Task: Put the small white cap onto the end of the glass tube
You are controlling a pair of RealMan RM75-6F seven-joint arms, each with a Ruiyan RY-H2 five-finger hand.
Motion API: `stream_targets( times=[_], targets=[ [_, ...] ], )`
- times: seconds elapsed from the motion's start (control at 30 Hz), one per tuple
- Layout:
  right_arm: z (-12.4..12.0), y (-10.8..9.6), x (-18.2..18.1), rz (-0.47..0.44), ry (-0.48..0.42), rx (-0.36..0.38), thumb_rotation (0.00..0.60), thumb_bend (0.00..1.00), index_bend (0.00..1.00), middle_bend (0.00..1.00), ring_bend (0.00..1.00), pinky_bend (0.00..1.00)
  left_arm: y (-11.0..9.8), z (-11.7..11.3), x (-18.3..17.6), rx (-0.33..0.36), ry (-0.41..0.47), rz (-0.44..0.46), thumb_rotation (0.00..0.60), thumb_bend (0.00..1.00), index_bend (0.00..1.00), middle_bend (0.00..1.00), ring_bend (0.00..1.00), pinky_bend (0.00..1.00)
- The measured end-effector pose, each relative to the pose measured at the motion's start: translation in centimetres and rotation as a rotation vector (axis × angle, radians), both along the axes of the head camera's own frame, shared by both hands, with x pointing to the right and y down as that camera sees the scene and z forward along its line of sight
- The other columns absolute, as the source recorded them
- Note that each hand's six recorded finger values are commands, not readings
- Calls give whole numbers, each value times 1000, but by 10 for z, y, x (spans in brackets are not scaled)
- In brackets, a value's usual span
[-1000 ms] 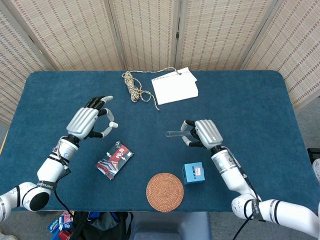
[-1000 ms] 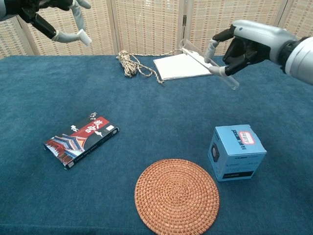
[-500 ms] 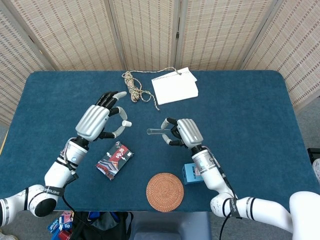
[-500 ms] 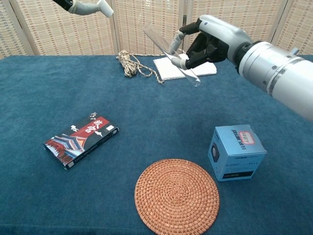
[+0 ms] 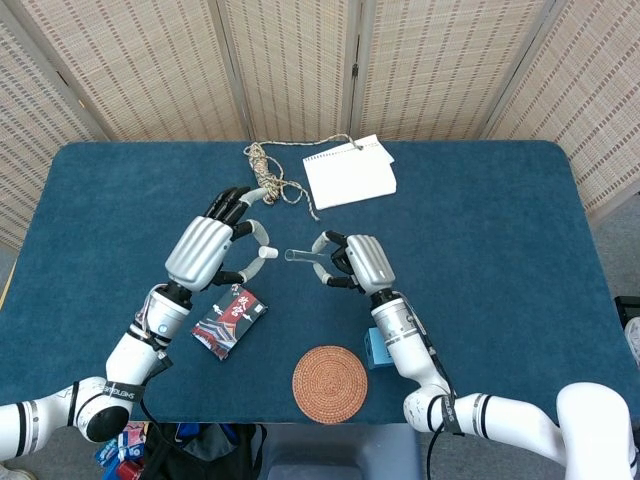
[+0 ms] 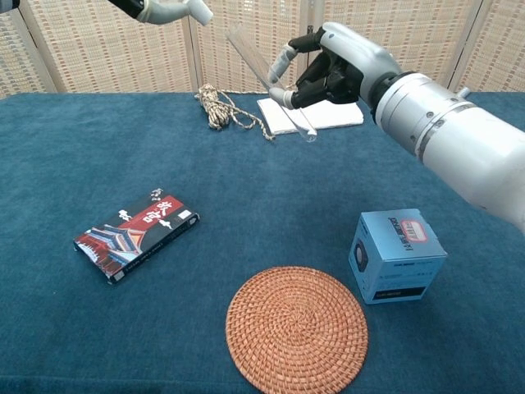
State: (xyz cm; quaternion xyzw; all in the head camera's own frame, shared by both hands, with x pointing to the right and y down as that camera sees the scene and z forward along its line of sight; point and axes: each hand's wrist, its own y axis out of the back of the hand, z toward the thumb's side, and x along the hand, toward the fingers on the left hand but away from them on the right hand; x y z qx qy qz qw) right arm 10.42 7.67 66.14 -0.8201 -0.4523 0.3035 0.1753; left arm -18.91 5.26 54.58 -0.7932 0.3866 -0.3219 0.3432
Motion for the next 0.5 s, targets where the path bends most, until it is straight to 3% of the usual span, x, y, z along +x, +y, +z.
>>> stream_targets(
  times=[0.5],
  targets=[
    [1, 2, -10, -5, -11, -8, 600, 623, 899, 1000, 1000, 1000, 1, 4, 10, 9, -7, 4, 600, 409, 573, 49, 0, 0]
  ],
)
